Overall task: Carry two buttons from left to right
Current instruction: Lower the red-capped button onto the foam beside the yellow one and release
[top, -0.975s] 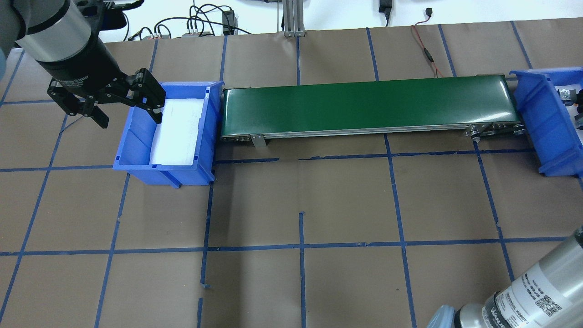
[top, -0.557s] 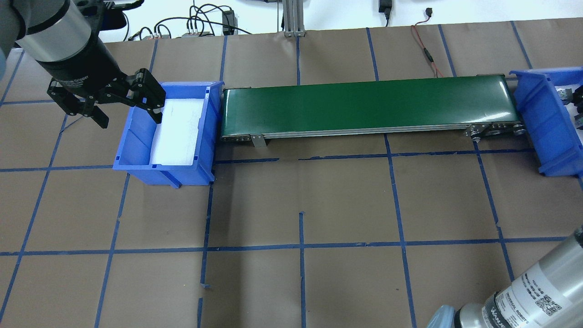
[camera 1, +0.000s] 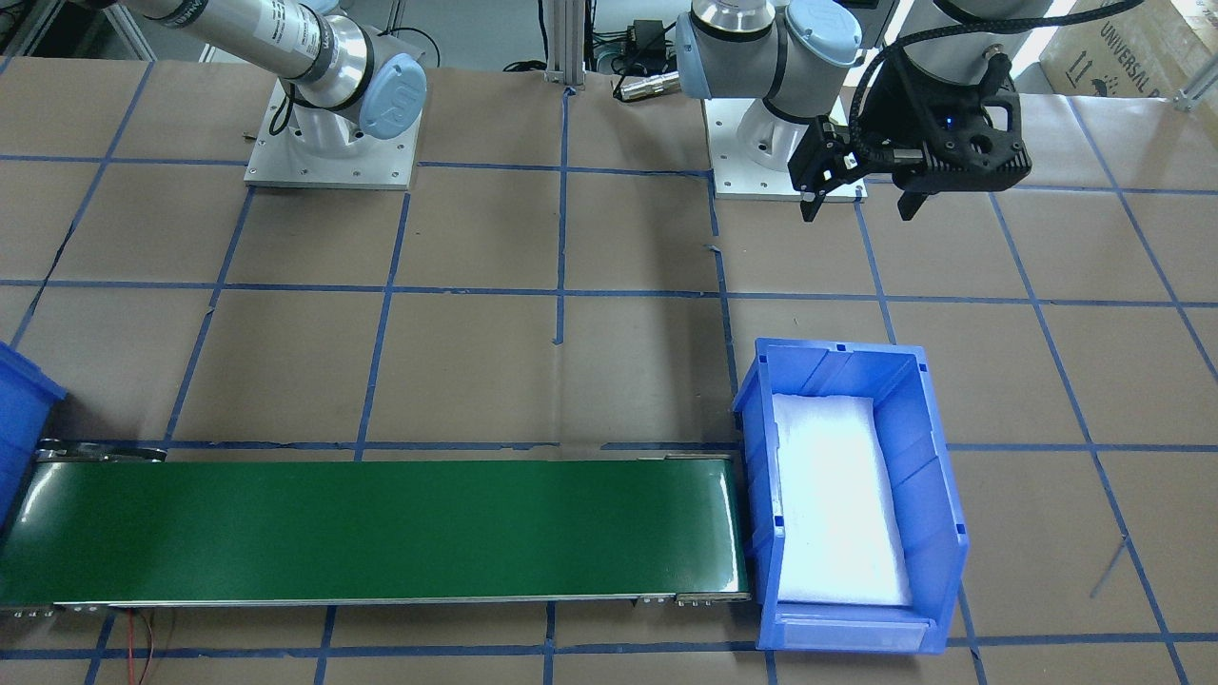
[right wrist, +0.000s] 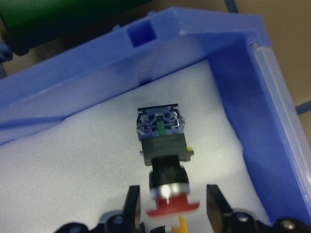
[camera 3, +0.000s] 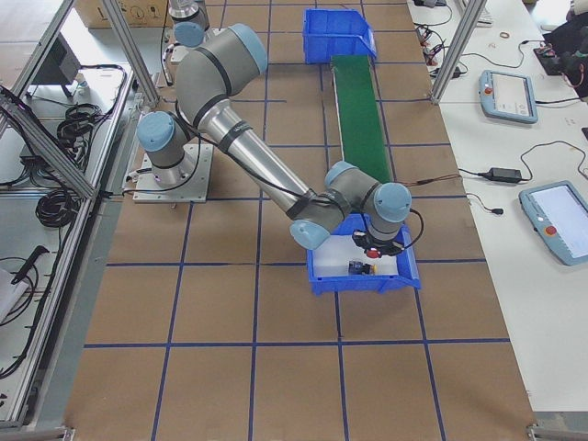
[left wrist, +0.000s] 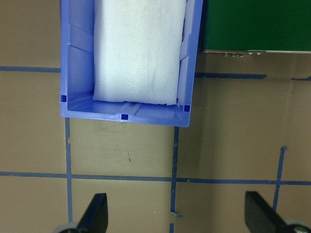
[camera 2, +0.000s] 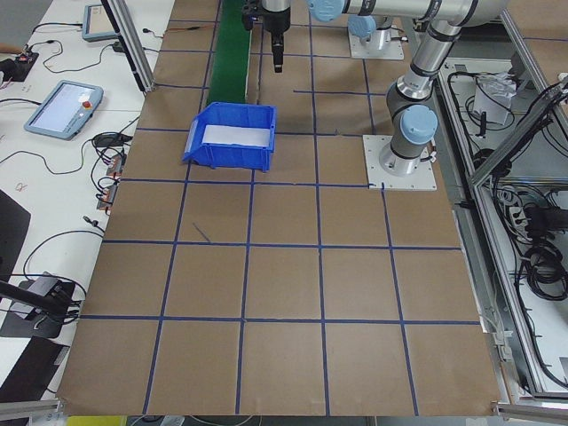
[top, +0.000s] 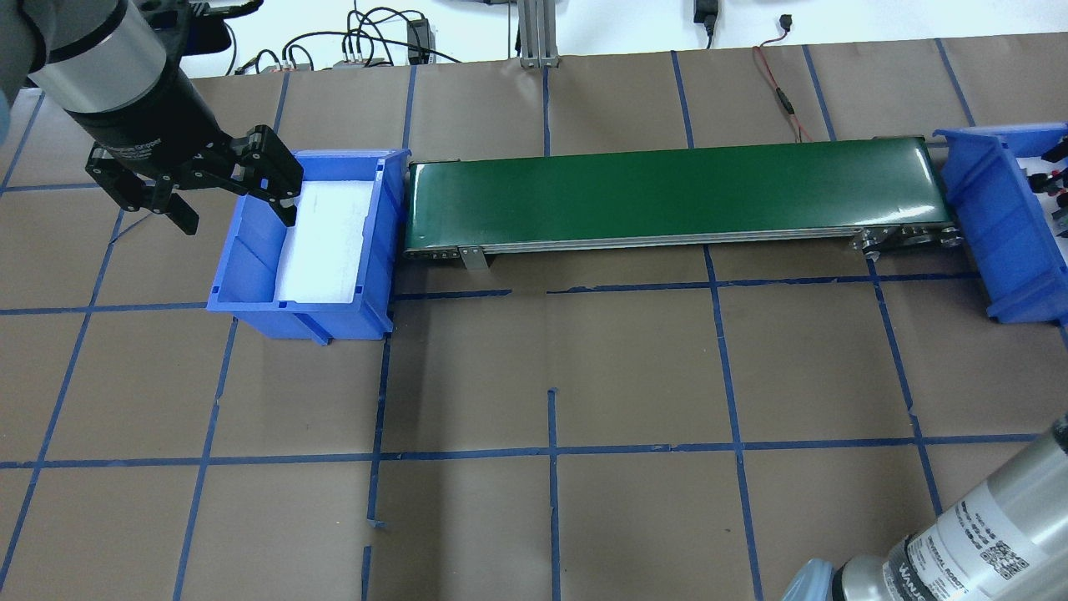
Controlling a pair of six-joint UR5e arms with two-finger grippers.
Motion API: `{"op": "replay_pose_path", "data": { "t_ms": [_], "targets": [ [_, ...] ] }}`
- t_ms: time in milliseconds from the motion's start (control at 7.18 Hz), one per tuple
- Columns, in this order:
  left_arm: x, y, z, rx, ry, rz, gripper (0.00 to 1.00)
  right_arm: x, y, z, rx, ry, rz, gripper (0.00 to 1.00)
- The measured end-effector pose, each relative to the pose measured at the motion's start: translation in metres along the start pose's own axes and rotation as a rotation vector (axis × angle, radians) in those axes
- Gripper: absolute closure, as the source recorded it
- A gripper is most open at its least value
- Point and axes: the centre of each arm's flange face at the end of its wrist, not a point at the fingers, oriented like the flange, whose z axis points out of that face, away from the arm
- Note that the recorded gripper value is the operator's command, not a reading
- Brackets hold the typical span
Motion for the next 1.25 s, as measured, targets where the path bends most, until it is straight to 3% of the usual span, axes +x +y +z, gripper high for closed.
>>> {"op": "replay_pose_path", "data": {
  "t_ms": [279, 696, 975, 1253],
  "targets": [
    [0.000, 0.000, 0.000, 0.000, 0.000, -0.001, 0.00, 0.002, -0.005, -0.011, 0.022, 0.031, -0.002, 0.00],
    [0.000, 0.000, 0.001, -0.001, 0.001, 0.001, 0.00, -0.010, -0.022, -0.089, -0.008, 0.122, 0.036, 0.00],
    [0.001, 0.000, 0.001, -0.001, 0.001, 0.000, 0.00, -0.038, -0.041, -0.121, 0.004, 0.140, 0.253, 0.00],
    [0.001, 0.000, 0.000, 0.000, 0.001, 0.001, 0.00, -0.087, -0.060, -0.126, -0.040, 0.105, 0.536, 0.00]
  ]
}}
